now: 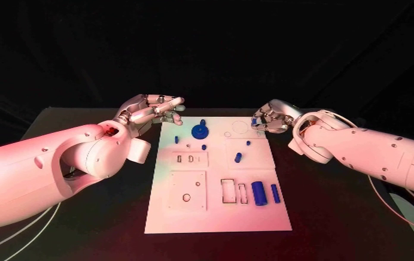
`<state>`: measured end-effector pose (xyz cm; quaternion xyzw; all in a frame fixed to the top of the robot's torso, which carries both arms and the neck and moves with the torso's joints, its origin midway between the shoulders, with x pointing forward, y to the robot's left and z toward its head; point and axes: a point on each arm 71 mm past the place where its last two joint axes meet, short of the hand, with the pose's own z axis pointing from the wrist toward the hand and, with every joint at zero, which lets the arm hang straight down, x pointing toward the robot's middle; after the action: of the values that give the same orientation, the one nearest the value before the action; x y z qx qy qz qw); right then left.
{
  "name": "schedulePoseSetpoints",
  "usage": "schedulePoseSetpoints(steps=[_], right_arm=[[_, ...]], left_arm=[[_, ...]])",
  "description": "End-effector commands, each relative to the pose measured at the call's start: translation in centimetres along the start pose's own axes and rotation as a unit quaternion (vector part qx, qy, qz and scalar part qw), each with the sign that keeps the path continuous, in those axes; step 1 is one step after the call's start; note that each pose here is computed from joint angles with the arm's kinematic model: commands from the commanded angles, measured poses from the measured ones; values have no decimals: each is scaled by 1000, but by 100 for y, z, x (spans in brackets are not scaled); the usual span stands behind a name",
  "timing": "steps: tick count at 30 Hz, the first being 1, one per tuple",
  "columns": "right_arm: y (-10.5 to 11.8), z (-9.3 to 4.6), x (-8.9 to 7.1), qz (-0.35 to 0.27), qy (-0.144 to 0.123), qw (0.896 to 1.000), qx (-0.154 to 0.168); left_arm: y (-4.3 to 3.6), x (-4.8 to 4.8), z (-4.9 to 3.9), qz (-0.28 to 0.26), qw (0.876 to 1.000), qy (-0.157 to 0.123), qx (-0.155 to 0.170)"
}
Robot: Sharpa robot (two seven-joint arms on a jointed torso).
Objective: Assemble the parts on the task board
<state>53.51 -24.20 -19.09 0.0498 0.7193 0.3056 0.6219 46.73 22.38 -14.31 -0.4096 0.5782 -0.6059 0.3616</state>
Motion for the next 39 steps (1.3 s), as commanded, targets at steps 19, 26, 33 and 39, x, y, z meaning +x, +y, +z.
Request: schedulePoseSetpoints(steps=[19, 26, 33, 39], right_arm=[[1299, 13, 860, -72, 62, 993, -68], [1401, 20, 1097, -84, 80, 990, -78], [1485, 32, 1215, -93, 81, 989, -82], [1524, 49, 1256, -99, 79, 989, -82]], left_arm=[[10, 27, 60, -5, 1000, 9, 1], [12, 32, 65, -6, 1000, 9, 1], [12, 33, 67, -6, 1000, 9, 1], [14, 39, 71, -6, 1000, 10, 0]])
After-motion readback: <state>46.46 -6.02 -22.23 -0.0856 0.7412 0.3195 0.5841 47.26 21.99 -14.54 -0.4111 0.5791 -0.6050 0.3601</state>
